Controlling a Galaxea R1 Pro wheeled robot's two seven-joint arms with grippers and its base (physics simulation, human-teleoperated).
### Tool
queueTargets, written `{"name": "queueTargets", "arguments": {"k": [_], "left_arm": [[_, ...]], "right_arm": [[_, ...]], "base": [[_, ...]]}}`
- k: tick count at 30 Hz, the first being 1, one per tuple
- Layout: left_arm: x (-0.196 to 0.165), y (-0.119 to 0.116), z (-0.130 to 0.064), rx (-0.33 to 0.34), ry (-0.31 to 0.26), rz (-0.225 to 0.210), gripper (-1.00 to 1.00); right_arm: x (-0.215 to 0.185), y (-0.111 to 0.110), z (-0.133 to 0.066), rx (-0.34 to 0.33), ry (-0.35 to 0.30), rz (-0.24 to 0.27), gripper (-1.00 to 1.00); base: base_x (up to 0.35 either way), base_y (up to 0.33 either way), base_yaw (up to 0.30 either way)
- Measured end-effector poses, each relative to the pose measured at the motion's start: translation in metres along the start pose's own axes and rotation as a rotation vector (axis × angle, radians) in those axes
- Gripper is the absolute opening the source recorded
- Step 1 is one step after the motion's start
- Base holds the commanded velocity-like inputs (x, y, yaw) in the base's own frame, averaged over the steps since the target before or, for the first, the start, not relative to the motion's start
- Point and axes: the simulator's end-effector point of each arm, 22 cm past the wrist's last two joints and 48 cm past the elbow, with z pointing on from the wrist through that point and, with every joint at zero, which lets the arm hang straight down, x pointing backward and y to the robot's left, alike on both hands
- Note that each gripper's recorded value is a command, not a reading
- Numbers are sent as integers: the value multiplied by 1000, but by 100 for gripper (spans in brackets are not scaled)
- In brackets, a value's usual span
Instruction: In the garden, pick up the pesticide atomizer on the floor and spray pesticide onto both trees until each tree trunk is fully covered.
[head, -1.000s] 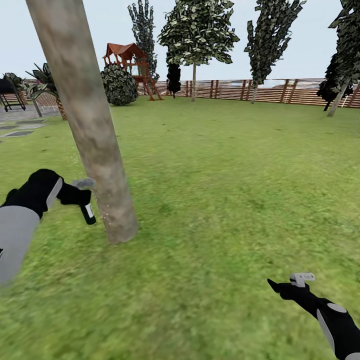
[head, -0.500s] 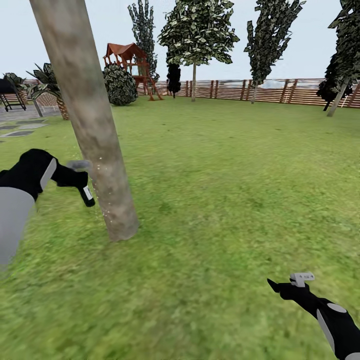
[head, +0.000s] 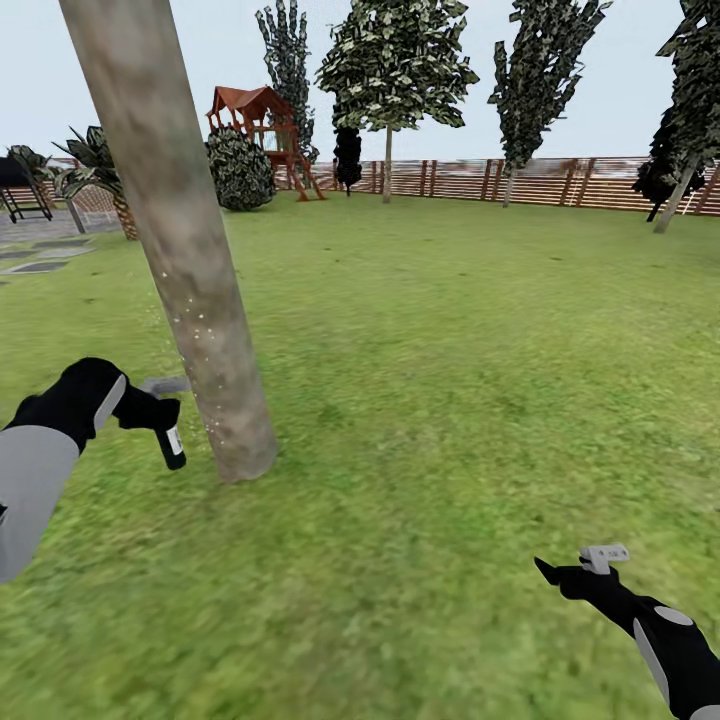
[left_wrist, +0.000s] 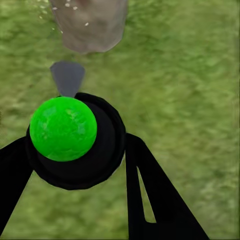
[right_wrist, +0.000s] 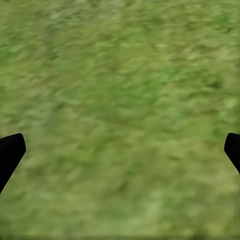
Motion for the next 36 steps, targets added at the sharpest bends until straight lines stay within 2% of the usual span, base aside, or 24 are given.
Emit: {"name": "queueTargets", "arguments": {"k": [3, 8, 11, 13, 15, 19, 21, 25, 28, 32, 35, 36], "left_arm": [[-7, 0, -4, 0, -12, -2, -100], [-78, -10, -56, 15, -129, 0, -100], [-80, -11, -57, 9, -130, 7, -100], [-71, -10, -49, 12, -113, 3, -100], [-30, -8, -18, 11, -47, 5, -100], [33, -8, 20, 28, 54, -7, -100], [64, -15, 38, 45, 103, -10, -100], [92, -29, 54, 59, 146, 3, -100], [94, -33, 55, 65, 148, 6, -100], [65, -45, 40, 112, 94, 8, -100], [-5, -55, -1, 147, -22, 12, -100], [-18, -56, -9, 151, -43, 11, -100]], "right_arm": [[0, 0, 0, 0, 0, 0, 100], [0, 0, 0, 0, -1, 0, 100], [0, 0, 0, 0, -1, 0, 100], [0, 0, 0, 0, -1, -1, 100], [0, 0, 0, 0, 0, -1, 100], [0, 0, 0, 0, 0, -1, 100], [0, 0, 0, 0, 0, 0, 100], [0, 0, 0, 0, -1, -1, 100], [-1, 0, 0, 0, -1, -1, 100], [-1, 0, 0, 0, -1, -1, 100], [-1, 0, 0, 0, -2, 0, 100], [-1, 0, 0, 0, -2, 0, 100]], "base": [[0, 0, 0], [0, 0, 0], [0, 0, 0], [0, 0, 0], [0, 0, 0], [0, 0, 0], [0, 0, 0], [0, 0, 0], [0, 0, 0], [0, 0, 0], [0, 0, 0], [0, 0, 0]]}}
